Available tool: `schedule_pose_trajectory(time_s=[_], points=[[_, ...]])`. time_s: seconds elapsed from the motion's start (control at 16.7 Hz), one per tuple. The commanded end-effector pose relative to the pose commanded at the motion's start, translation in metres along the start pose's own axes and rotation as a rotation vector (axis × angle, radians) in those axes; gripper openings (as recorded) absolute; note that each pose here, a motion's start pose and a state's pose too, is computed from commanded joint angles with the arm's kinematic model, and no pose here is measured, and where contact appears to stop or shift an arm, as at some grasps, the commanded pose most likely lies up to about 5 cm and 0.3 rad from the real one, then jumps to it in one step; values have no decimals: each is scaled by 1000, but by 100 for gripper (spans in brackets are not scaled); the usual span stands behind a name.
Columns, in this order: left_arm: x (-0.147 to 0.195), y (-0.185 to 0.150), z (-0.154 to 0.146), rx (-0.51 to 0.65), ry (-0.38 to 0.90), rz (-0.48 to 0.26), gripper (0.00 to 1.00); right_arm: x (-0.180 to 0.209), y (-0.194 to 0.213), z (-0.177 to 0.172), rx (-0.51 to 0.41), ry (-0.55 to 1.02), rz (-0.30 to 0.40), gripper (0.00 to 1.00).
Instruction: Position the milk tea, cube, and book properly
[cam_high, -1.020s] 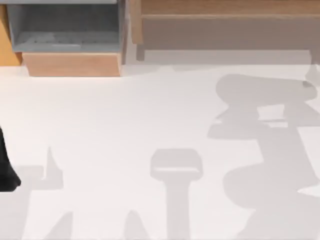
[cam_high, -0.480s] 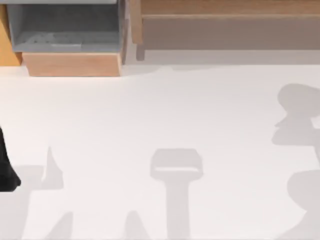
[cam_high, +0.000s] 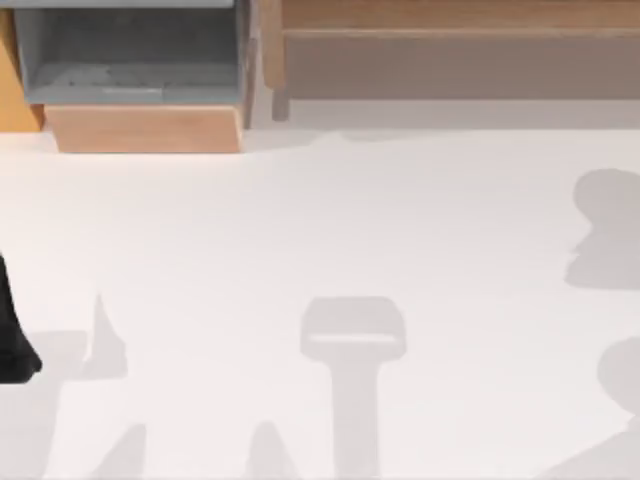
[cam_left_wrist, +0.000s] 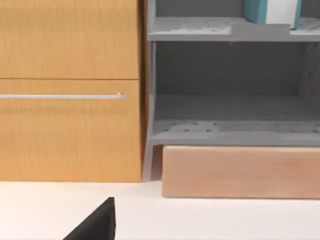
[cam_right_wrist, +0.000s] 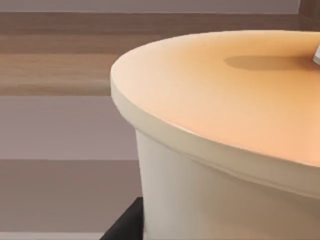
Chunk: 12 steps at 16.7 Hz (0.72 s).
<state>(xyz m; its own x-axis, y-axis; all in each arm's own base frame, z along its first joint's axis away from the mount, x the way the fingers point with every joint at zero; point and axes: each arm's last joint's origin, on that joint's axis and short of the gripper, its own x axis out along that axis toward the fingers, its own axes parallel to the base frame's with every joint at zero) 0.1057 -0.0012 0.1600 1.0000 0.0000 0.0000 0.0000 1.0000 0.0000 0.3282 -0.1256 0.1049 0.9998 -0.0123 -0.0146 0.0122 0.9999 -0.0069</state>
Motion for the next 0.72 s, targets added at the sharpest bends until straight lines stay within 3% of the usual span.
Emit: schedule_pose_trajectory(time_s=[0.36,0.72], points=[[0,0,0,0,0,0,100,-1,0,-7,0,2,0,0],[0,0,0,0,0,0,100,-1,0,-7,0,2,0,45]])
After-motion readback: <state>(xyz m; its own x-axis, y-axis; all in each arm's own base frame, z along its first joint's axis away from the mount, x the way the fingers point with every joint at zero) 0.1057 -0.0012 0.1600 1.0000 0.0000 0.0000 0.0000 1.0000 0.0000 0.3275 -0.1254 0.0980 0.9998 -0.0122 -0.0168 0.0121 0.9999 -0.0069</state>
